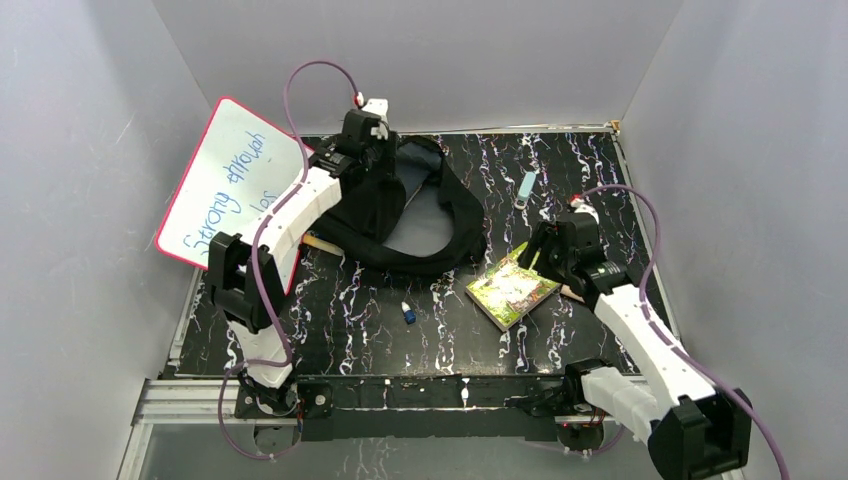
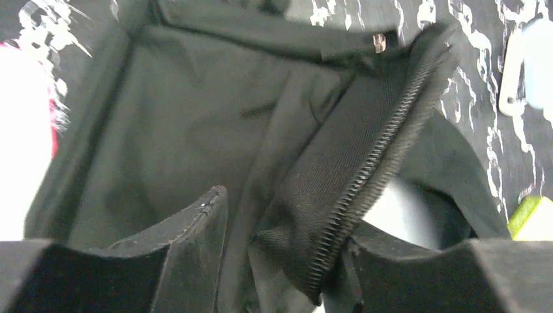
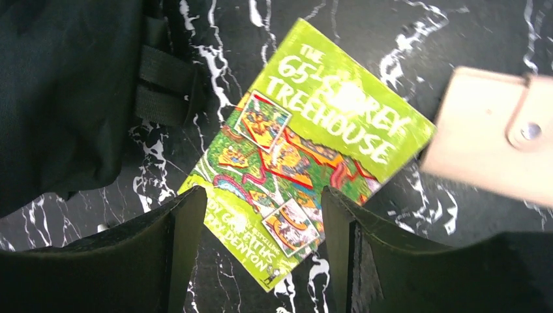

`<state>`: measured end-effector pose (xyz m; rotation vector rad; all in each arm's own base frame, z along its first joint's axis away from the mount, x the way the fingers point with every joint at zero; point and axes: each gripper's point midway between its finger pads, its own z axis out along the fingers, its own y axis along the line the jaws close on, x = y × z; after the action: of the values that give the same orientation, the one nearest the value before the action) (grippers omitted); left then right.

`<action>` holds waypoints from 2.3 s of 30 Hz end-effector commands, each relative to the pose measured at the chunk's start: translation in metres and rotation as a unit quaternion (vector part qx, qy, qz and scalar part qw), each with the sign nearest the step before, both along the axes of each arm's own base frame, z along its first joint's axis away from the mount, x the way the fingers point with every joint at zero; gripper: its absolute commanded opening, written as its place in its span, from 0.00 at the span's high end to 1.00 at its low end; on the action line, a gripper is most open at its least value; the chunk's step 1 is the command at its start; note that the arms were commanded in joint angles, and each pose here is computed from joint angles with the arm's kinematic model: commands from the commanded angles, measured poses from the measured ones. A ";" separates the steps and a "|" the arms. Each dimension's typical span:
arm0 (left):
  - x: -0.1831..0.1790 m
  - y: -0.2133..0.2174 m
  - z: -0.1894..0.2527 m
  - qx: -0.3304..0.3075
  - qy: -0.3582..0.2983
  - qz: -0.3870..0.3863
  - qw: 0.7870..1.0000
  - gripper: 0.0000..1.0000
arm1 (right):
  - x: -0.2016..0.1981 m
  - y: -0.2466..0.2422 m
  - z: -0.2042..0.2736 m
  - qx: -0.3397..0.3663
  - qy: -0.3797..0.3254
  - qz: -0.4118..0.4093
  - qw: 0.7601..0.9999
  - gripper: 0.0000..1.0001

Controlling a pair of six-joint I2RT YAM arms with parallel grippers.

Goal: Pack the student bag
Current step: Pick up the book from the center of the board.

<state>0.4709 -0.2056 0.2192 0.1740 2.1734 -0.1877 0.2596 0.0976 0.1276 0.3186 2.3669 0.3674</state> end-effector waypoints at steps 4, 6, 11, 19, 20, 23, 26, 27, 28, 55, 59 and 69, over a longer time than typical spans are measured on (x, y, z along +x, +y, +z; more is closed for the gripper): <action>-0.056 -0.027 0.027 -0.017 -0.013 -0.060 0.998 0.35 | -0.028 -0.031 -0.009 0.019 0.025 -0.146 0.989 0.20; -0.069 -0.041 0.041 -0.004 -0.037 -0.076 0.996 0.32 | -0.035 -0.028 -0.021 0.044 0.039 -0.163 0.985 0.17; -0.115 -0.111 0.056 -0.002 -0.059 -0.173 0.983 0.29 | -0.044 -0.015 -0.043 0.113 0.062 -0.192 0.973 0.15; -0.154 -0.194 0.033 -0.003 -0.052 -0.262 0.964 0.27 | -0.048 -0.018 -0.054 0.146 0.052 -0.228 0.961 0.16; -0.155 -0.204 0.027 -0.009 -0.050 -0.274 0.960 0.27 | -0.049 -0.018 -0.056 0.151 0.052 -0.233 0.959 0.16; -0.157 -0.226 0.007 -0.019 -0.034 -0.306 0.951 0.27 | -0.050 -0.018 -0.060 0.166 0.045 -0.240 0.955 0.19; -0.154 -0.240 -0.014 -0.009 -0.022 -0.332 0.943 0.27 | -0.049 -0.015 -0.064 0.179 0.044 -0.237 0.954 0.21; -0.151 -0.244 -0.021 -0.002 -0.020 -0.335 0.942 0.27 | -0.049 -0.014 -0.066 0.181 0.046 -0.238 0.953 0.21; -0.149 -0.247 -0.025 0.003 -0.021 -0.340 0.940 0.27 | -0.050 -0.014 -0.069 0.180 0.050 -0.239 0.953 0.21; -0.151 -0.276 -0.162 -0.036 0.149 -0.382 0.911 0.40 | -0.040 -0.022 -0.089 0.170 0.054 -0.249 0.952 0.29; -0.162 -0.279 -0.164 -0.059 0.170 -0.391 0.903 0.45 | -0.040 -0.023 -0.090 0.169 0.053 -0.247 0.953 0.29; -0.183 -0.277 -0.180 -0.084 0.211 -0.403 0.886 0.50 | -0.039 -0.026 -0.093 0.160 0.050 -0.250 0.954 0.30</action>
<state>0.2967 -0.4839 0.0393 1.0193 2.3380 -0.8875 0.2148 0.0775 0.0345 1.0979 2.2416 0.5230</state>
